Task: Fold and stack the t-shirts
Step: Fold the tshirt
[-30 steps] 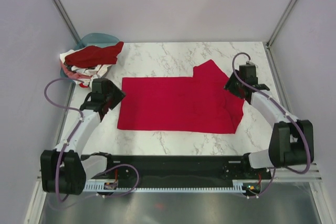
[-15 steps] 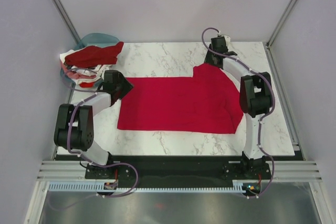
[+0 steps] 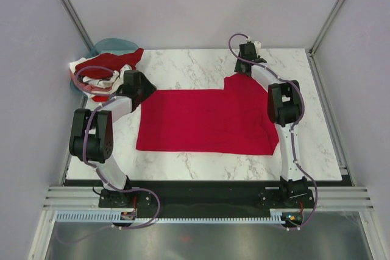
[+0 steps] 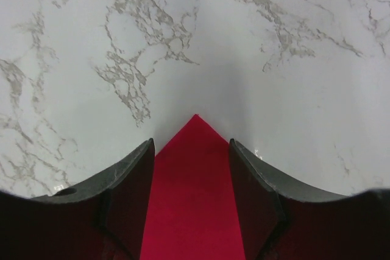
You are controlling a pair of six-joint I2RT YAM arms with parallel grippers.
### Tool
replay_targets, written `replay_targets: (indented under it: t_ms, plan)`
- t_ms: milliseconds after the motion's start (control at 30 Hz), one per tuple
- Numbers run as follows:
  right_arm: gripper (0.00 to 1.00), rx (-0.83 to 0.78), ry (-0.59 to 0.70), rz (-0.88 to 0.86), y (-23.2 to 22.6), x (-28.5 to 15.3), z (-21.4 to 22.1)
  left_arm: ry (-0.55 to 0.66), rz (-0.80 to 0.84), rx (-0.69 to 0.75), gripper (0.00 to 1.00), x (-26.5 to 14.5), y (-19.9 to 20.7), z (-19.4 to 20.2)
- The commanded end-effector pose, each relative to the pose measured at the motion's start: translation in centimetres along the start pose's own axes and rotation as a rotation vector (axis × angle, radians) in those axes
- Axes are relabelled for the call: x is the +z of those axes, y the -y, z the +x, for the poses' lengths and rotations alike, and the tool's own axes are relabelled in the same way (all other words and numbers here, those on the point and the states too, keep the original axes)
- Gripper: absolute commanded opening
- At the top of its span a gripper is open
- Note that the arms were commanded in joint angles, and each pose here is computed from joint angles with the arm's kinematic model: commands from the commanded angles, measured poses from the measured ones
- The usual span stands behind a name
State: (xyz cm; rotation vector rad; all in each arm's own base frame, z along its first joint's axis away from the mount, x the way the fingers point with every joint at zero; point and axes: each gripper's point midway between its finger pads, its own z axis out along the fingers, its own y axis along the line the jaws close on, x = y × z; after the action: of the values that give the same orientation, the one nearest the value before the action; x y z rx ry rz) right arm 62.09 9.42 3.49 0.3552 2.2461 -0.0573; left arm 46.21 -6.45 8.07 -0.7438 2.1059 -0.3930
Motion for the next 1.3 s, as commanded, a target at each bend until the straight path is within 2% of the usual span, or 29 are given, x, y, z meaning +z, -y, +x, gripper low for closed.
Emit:
replay_targets:
  t_ms: [0, 133, 167, 233, 267, 300, 367, 433, 467, 600, 967, 1100, 1267]
  plan:
    - [0.60, -0.010, 0.017, 0.037, 0.4, 1.2, 0.0, 0.013, -0.013, 0.041, 0.62, 1.1, 0.2, -0.9]
    - [0.54, -0.015, 0.007, 0.066, 1.0, 1.6, 0.7, 0.004, -0.034, 0.026, 0.61, 1.7, -0.5, -1.0]
    - [0.45, -0.012, 0.012, 0.064, 0.9, 1.4, 0.4, 0.003, -0.040, 0.022, 0.61, 1.8, -0.8, -1.0]
    - [0.37, -0.015, 0.014, 0.074, 1.2, 1.2, 0.5, -0.001, -0.049, 0.021, 0.61, 2.0, -1.0, -1.0]
    - [0.29, -0.011, 0.021, 0.081, 1.3, 1.2, 0.4, -0.006, -0.057, 0.020, 0.61, 2.3, -1.2, -1.0]
    - [0.27, -0.011, 0.017, 0.089, 1.5, 1.2, 0.7, -0.011, -0.062, 0.020, 0.61, 2.5, -1.3, -1.0]
    - [0.16, -0.005, 0.024, 0.088, 1.5, 1.2, 0.6, -0.019, -0.073, 0.021, 0.61, 2.8, -1.4, -1.2]
    - [0.15, -0.004, 0.025, 0.077, 1.3, 1.2, 0.9, -0.023, -0.090, 0.029, 0.60, 3.3, -1.7, -1.2]
    - [0.10, 0.003, 0.039, 0.071, 1.3, 1.1, 0.4, -0.027, -0.101, 0.031, 0.60, 3.4, -1.9, -1.1]
    - [0.07, 0.003, 0.049, 0.061, 1.1, 0.8, 0.8, -0.040, -0.176, 0.038, 0.60, 4.0, -3.4, -0.7]
    - [0.06, -0.012, 0.066, 0.065, 0.8, 0.4, 1.0, 0.078, -0.271, 0.101, 0.60, 2.8, -4.4, -4.0]
    - [0.06, -0.007, 0.072, 0.063, 0.9, 0.3, 0.8, 0.065, -0.223, 0.128, 0.58, 3.8, -3.4, -4.1]
    - [0.06, -0.007, 0.071, 0.066, 0.9, 0.2, 0.9, 0.076, -0.249, 0.118, 0.57, 4.0, -3.8, -4.4]
